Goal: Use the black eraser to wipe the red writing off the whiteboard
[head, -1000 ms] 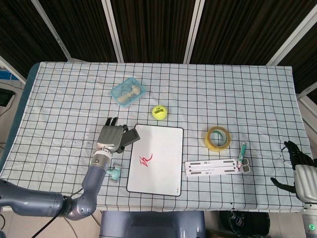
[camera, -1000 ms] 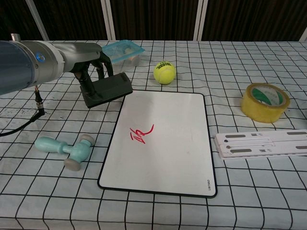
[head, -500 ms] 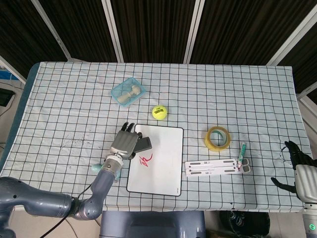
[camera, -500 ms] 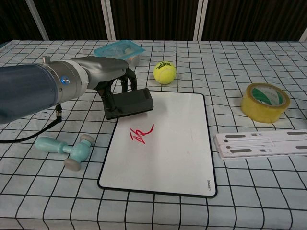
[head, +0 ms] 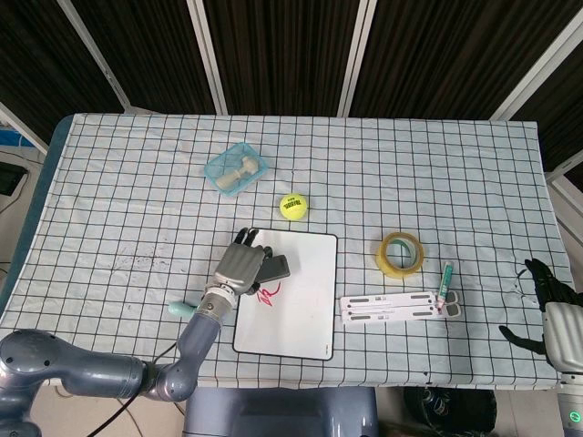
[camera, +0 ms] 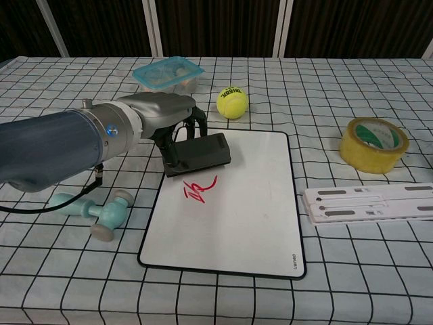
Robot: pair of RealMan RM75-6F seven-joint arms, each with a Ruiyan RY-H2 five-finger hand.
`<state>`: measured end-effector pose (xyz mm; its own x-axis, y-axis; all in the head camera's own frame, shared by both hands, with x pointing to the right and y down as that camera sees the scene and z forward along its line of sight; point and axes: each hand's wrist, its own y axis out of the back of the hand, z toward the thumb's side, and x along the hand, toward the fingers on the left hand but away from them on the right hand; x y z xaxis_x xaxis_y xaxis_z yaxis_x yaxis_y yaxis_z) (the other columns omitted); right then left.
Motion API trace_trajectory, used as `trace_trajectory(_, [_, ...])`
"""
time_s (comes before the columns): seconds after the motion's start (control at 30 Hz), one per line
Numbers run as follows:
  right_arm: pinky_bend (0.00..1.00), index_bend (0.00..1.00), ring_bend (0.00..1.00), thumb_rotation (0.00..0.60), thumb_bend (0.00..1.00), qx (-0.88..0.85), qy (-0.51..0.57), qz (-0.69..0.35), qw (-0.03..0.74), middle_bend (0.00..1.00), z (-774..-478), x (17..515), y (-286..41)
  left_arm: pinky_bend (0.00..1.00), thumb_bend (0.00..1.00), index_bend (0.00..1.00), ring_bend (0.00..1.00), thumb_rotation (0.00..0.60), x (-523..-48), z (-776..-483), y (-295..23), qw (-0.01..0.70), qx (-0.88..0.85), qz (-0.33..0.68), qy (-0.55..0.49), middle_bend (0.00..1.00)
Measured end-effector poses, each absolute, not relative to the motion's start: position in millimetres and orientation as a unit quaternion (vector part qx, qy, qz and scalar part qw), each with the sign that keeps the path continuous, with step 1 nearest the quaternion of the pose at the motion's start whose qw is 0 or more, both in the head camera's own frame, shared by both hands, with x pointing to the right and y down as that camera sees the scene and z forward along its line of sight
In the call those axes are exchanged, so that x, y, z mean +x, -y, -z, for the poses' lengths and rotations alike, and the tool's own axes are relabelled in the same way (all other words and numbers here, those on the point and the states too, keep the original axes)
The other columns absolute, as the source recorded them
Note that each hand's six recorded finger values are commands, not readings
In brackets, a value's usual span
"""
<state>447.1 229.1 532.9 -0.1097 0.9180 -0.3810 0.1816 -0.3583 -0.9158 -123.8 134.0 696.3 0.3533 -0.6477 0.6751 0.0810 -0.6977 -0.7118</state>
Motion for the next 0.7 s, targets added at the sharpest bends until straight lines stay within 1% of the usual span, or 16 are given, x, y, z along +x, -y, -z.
trace_trajectory(0.53, [0.21,0.06,0.19,0.600,0.08,-0.586,0.470,-0.579,0.317,0.09,-532,448,-229,0.02,0.42,0.33,0.00,0.600,-118,-708,-146,0.353,-0.747,0.539,-0.168,0.43])
trace_trajectory(0.7, [0.21,0.06,0.19,0.600,0.08,-0.587,0.470,-0.579,0.317,0.09,-532,448,-229,0.02,0.42,0.33,0.00,0.600,-115,-706,-151,0.359,-0.749,0.533,-0.160,0.43])
